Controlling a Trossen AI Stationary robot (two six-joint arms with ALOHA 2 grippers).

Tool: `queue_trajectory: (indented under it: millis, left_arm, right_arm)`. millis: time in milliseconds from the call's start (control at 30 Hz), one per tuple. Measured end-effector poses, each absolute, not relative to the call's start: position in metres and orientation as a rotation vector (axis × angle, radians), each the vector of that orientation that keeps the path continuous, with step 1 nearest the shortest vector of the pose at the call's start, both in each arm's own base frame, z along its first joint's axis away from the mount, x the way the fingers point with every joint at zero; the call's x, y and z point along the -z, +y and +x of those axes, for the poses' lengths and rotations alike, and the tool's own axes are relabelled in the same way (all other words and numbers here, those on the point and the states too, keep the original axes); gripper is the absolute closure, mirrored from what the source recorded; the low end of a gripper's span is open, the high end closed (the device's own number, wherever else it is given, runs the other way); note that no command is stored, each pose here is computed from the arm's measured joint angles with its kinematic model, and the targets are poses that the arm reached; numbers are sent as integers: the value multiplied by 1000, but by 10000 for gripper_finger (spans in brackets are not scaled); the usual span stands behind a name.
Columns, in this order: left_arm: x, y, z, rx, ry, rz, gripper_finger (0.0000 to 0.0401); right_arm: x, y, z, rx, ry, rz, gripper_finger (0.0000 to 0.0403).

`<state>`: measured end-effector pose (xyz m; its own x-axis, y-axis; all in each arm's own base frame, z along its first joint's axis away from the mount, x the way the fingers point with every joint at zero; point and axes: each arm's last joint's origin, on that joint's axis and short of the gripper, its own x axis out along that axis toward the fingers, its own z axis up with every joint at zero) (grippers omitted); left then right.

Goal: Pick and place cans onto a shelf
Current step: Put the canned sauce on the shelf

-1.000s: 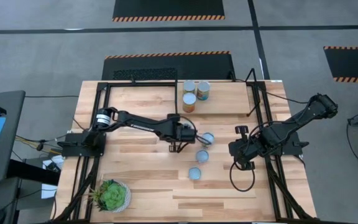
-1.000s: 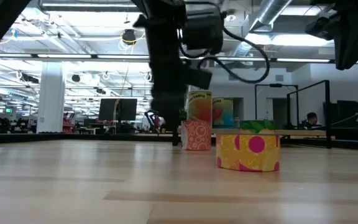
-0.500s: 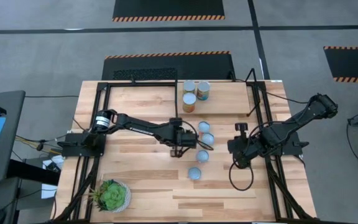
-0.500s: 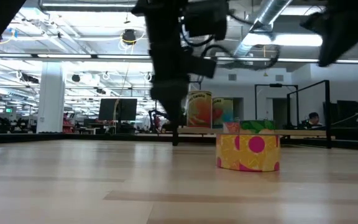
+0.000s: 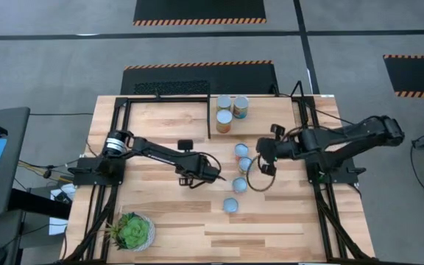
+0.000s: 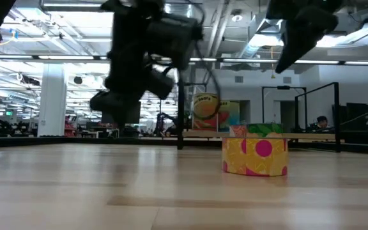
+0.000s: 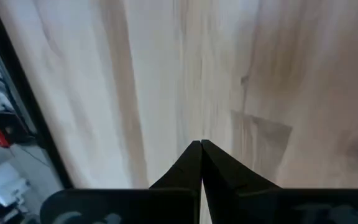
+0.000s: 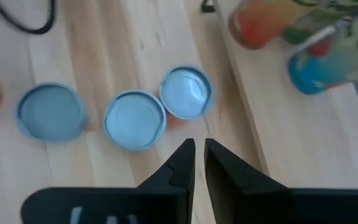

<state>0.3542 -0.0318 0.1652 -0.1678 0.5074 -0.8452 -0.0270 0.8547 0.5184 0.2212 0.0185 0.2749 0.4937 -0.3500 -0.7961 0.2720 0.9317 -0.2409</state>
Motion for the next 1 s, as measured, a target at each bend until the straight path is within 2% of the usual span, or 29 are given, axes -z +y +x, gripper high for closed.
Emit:
queue_trajectory:
  millis: [100, 300, 567, 733, 1000]
  left_arm:
    - [-156, -30, 337, -524, 1644, 335, 401]
    - [-159, -26, 307, -551, 1411, 239, 401]
    - [-174, -11, 263, -550, 1076, 130, 401]
    - [-185, -7, 256, -542, 918, 46, 401]
    - [-183, -7, 258, -495, 925, 97, 401]
  right_arm:
    - [-277, 6, 227, 318, 967, -90, 343]
    - [-275, -13, 243, 240, 926, -137, 343]
    - [-232, -44, 274, 275, 1072, -110, 343]
    - [-213, -60, 283, 211, 1128, -158, 342]
    - [-217, -66, 297, 100, 1079, -291, 324]
